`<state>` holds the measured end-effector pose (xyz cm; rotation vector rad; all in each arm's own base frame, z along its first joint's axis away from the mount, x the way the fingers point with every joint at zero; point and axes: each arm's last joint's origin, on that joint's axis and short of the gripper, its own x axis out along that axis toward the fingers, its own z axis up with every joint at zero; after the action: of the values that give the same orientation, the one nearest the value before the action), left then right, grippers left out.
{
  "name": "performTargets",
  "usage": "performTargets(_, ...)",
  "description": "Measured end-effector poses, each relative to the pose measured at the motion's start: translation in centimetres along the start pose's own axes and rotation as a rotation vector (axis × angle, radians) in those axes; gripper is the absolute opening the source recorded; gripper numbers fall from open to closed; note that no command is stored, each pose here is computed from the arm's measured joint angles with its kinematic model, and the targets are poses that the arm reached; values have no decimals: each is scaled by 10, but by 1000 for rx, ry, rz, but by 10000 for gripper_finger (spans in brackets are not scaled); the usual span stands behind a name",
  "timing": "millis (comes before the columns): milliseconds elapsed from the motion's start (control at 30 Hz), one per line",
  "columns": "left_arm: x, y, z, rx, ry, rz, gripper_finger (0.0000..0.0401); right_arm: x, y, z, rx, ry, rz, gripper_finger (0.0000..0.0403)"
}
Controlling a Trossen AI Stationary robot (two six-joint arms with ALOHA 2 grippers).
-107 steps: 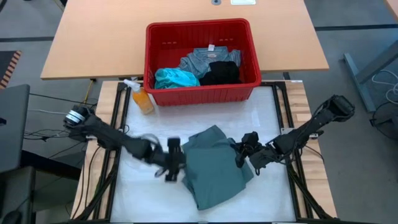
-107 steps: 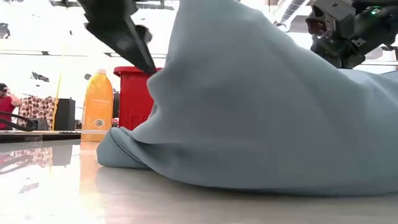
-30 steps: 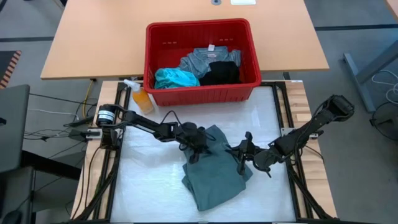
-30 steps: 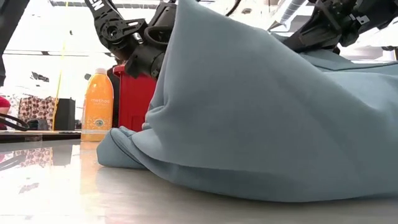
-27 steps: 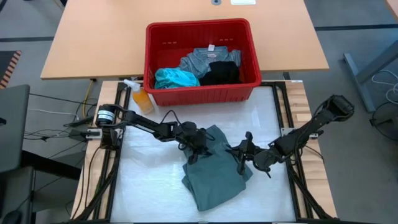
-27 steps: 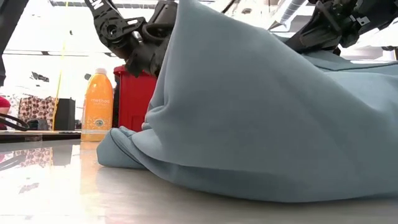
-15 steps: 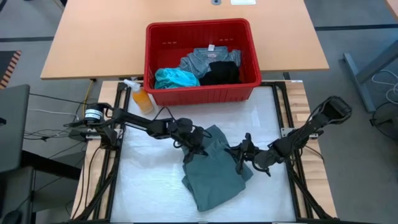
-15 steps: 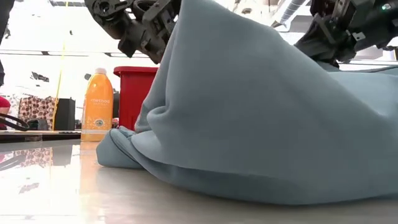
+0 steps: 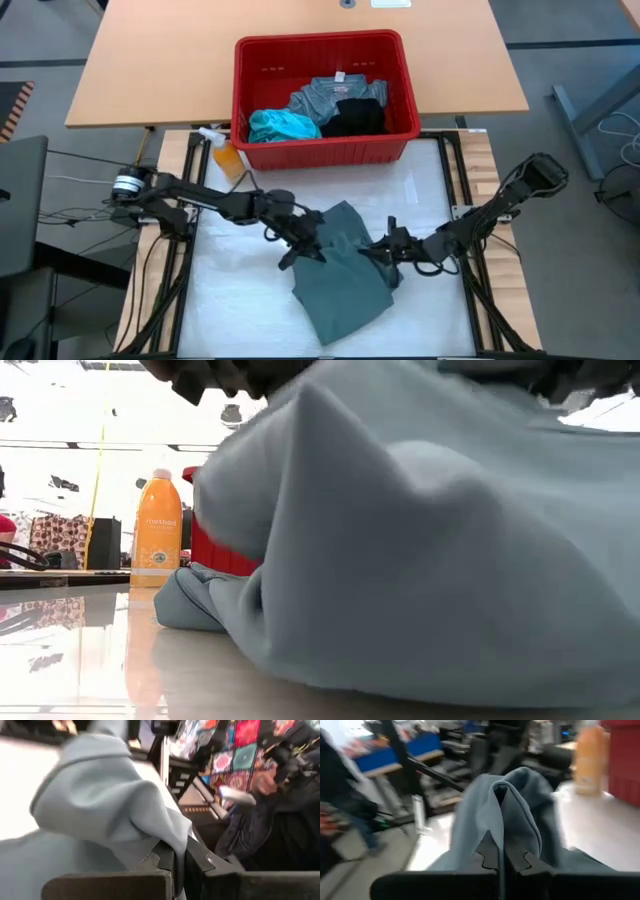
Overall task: Fold Laundry from Bin
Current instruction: Fold the gray pants
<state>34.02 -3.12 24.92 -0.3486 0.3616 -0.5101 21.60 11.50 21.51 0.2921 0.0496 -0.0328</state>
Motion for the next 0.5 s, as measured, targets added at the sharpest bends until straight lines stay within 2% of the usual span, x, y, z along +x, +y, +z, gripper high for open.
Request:
performTargets(167, -18, -12, 16, 29, -65, 27, 0, -1, 5, 11, 24, -86, 85, 20)
performTargets(300, -19, -11, 14, 0, -44, 79, 0, 2, 0, 17, 41, -130, 65, 20)
performTargets(500, -19, -12, 14, -19, -43, 80, 0, 8, -10, 18, 34, -116, 45, 36)
